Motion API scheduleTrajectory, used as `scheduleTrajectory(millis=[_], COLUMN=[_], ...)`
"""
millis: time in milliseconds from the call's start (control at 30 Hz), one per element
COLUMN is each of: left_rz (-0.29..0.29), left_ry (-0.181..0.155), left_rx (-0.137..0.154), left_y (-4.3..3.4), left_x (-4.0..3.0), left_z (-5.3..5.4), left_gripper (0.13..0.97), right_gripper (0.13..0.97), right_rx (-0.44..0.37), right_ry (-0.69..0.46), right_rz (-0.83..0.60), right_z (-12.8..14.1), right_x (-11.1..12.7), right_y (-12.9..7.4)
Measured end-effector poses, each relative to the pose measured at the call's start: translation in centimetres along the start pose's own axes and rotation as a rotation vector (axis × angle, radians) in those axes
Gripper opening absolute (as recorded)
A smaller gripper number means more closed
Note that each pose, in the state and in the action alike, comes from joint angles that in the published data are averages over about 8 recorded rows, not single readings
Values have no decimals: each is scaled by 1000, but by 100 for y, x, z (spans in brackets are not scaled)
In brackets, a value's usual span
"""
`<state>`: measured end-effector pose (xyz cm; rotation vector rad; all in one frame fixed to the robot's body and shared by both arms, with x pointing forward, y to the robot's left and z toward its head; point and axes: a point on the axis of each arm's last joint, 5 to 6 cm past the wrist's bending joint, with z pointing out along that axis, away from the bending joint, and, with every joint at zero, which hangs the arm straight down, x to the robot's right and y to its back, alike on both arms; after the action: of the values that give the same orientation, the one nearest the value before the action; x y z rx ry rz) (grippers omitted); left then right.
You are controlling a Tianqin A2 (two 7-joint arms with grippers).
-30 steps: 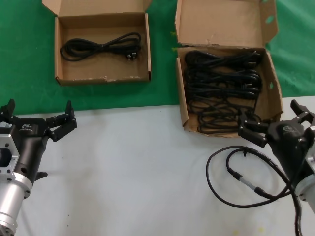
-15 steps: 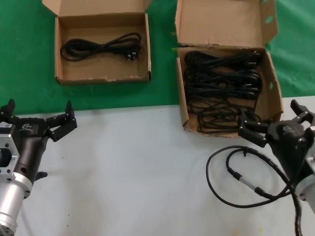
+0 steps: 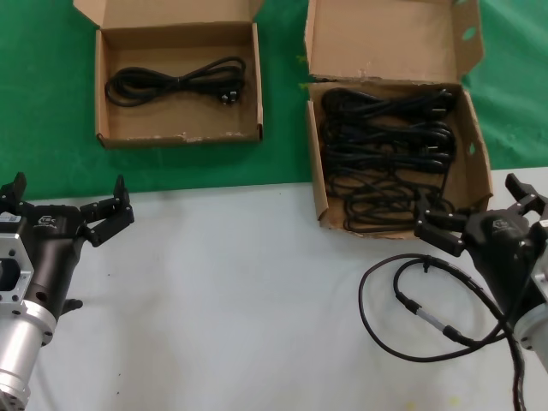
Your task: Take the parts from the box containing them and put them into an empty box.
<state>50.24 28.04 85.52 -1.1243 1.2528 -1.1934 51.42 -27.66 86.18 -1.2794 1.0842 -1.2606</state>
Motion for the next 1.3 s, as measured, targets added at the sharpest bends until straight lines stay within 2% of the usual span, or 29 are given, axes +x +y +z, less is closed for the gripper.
scheduleTrajectory(millis=[1300], left_rz=[0], left_ry=[0], left_rx=[0], left_y=[0], left_x=[0], left_z=[0], left_gripper=[966], right_gripper=[966], right_rx=[0], right_ry=[0], right_rz=[0], right_z=[0], right_x=[0], right_y=[0])
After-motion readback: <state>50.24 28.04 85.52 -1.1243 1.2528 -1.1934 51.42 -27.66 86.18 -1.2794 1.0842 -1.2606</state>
